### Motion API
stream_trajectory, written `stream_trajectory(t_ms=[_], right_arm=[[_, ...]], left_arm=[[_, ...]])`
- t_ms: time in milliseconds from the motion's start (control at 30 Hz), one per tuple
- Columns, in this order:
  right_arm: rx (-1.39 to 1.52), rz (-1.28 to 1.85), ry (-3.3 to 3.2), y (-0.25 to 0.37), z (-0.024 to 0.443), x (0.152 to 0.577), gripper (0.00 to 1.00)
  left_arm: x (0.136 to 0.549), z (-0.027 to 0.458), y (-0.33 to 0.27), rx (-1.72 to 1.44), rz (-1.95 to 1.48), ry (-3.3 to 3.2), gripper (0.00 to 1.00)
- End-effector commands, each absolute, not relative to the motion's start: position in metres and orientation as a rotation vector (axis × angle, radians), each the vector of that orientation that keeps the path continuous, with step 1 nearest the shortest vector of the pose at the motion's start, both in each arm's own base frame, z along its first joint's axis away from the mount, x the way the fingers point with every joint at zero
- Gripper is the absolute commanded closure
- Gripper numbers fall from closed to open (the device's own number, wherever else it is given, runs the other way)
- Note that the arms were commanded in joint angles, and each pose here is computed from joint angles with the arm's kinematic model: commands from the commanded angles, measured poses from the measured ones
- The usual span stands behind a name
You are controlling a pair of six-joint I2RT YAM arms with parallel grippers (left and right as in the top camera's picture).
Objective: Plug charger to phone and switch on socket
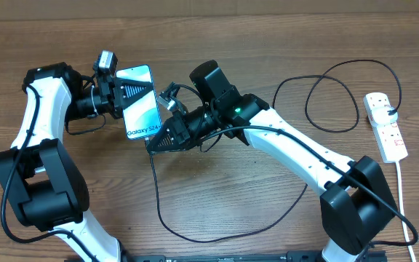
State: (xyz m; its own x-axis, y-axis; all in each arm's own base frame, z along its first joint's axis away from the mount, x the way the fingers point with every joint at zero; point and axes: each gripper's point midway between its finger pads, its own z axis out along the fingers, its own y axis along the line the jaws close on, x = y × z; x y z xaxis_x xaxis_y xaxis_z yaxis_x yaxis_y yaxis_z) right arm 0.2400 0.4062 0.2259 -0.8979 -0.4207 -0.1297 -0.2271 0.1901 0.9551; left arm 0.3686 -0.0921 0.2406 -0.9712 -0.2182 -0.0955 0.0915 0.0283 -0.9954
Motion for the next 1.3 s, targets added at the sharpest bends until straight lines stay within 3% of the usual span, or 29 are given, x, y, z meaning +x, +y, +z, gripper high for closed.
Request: stream_trajectory(t_ms=[0,1267], right_arm=[[0.676,-1.852,-2.345,0.407,0.236,0.254,0.96],[0.739,-1.889,-2.163,0.402,0.251,0.233,0.96]], left_arm=[[0.362,0.251,-0.106,-0.074,-2.061,2.069,0.96],[0.365,0.250,-0.103,-0.086,-2.060,2.066,0.96]])
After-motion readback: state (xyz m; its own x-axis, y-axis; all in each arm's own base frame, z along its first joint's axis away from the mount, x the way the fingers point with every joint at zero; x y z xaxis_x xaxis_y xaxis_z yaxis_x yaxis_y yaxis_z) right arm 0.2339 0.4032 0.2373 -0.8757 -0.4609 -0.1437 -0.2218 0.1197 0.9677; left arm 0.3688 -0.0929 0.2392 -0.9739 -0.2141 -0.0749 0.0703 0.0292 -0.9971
